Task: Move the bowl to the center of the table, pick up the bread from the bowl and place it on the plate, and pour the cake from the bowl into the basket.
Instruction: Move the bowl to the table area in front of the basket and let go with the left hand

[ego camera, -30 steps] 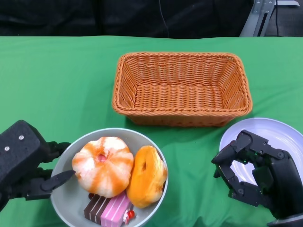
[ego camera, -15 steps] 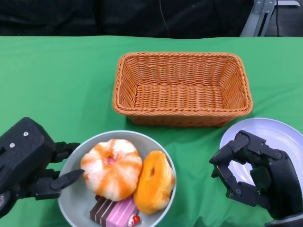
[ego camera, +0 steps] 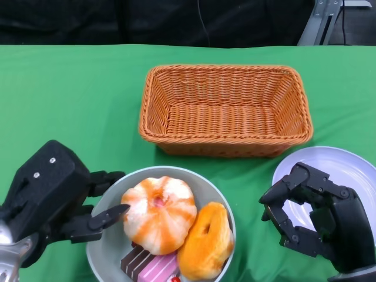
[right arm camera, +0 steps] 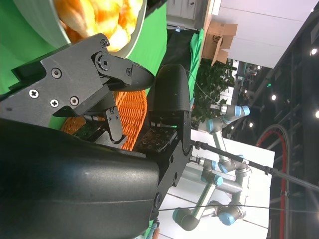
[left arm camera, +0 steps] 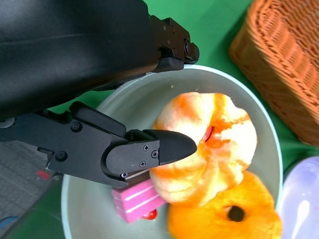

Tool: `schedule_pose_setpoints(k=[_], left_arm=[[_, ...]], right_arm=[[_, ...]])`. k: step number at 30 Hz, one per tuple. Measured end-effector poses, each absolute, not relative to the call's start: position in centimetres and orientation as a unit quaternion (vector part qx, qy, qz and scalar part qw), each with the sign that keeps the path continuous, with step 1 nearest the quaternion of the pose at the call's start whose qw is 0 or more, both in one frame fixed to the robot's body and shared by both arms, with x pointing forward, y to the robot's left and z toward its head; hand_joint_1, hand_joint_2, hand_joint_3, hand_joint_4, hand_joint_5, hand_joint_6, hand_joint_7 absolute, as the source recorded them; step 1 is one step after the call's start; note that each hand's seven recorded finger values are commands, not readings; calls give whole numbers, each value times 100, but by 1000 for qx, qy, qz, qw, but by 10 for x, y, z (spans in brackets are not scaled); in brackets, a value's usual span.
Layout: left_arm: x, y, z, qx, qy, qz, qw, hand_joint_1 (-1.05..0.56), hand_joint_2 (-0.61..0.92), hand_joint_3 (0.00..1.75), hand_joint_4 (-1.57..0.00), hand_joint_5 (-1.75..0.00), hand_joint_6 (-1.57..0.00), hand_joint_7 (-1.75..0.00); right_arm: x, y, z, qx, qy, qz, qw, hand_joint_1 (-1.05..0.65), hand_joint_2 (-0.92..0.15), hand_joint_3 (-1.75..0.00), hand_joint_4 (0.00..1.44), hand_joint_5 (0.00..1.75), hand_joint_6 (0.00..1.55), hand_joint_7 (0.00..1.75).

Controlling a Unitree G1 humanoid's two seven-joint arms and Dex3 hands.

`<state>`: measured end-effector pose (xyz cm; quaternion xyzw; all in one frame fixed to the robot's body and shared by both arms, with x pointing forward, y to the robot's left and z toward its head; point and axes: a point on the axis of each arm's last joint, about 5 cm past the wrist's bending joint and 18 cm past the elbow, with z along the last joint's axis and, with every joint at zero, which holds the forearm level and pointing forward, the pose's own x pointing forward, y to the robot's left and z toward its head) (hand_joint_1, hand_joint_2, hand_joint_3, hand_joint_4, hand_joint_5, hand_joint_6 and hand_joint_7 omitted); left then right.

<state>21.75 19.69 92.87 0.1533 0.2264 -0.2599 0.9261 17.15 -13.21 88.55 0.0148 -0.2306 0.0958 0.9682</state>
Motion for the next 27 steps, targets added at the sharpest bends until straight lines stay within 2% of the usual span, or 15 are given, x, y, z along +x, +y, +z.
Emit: schedule_pose_setpoints(k=[27], left_arm=[[218,178,930,105,173,-287,936,-60,92,57,-27,-1,-14,0]], right_arm=[[169,-132,884,13,-226,96,969,-17,-64,-78,78,150,75,124]])
